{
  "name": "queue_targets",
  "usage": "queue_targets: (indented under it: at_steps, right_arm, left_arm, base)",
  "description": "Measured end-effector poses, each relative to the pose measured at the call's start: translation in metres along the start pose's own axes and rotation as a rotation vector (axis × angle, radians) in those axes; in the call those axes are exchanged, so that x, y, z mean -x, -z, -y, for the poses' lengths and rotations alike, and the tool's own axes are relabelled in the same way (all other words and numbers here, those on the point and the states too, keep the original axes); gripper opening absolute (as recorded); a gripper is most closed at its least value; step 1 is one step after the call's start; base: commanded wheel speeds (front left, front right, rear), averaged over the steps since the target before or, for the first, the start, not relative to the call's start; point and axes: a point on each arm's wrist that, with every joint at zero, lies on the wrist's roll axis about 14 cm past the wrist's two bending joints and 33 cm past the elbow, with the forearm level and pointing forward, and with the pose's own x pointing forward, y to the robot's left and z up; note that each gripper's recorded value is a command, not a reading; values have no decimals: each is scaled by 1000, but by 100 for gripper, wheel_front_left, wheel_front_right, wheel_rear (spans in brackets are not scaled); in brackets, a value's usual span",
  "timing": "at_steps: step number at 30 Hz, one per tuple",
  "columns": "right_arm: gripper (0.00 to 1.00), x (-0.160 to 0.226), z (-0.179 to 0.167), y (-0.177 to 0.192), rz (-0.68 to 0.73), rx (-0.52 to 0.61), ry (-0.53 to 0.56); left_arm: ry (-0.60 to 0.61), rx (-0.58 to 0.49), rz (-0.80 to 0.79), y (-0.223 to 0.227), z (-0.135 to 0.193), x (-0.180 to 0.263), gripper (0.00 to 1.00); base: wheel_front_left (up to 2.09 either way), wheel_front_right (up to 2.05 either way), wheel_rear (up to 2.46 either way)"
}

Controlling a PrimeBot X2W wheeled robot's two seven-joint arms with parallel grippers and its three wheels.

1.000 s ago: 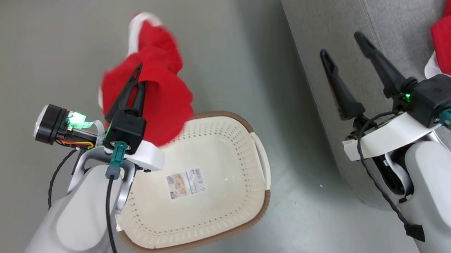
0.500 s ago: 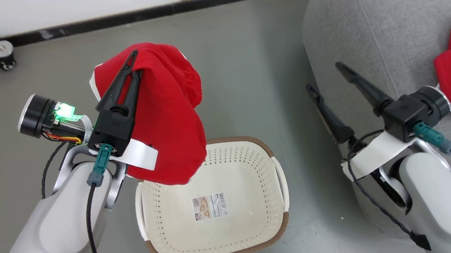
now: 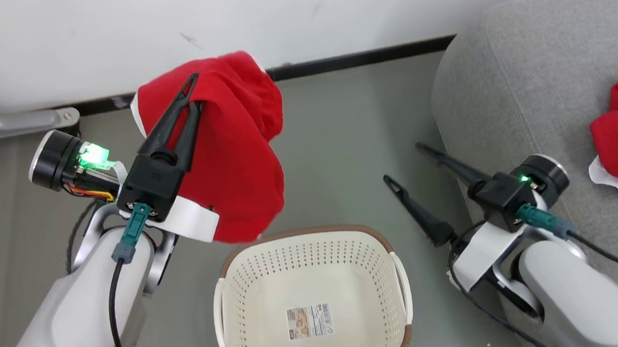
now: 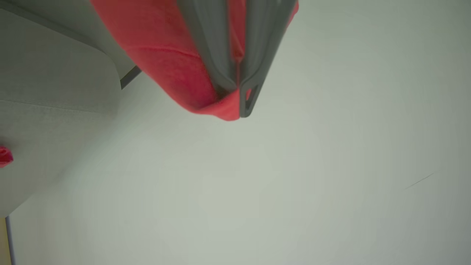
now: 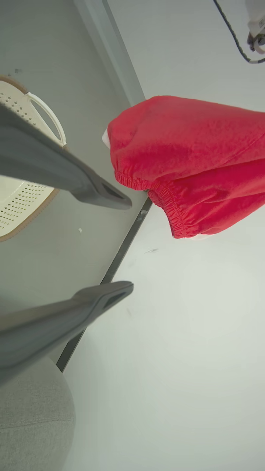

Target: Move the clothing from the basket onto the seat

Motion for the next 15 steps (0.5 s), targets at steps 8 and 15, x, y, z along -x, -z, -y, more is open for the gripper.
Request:
queue_targets:
  at_steps: [8,15]
  right_arm:
    - [100,3,-41,-20,35,-19,-114]
    - [100,8,-79,-34,61,-88,-210]
  left_arm:
    - [8,-19,45,-37,0,10,0]
    - [21,-57,109,-74,0,17,0]
  base:
    - [0,0,0]
    - [0,0,0]
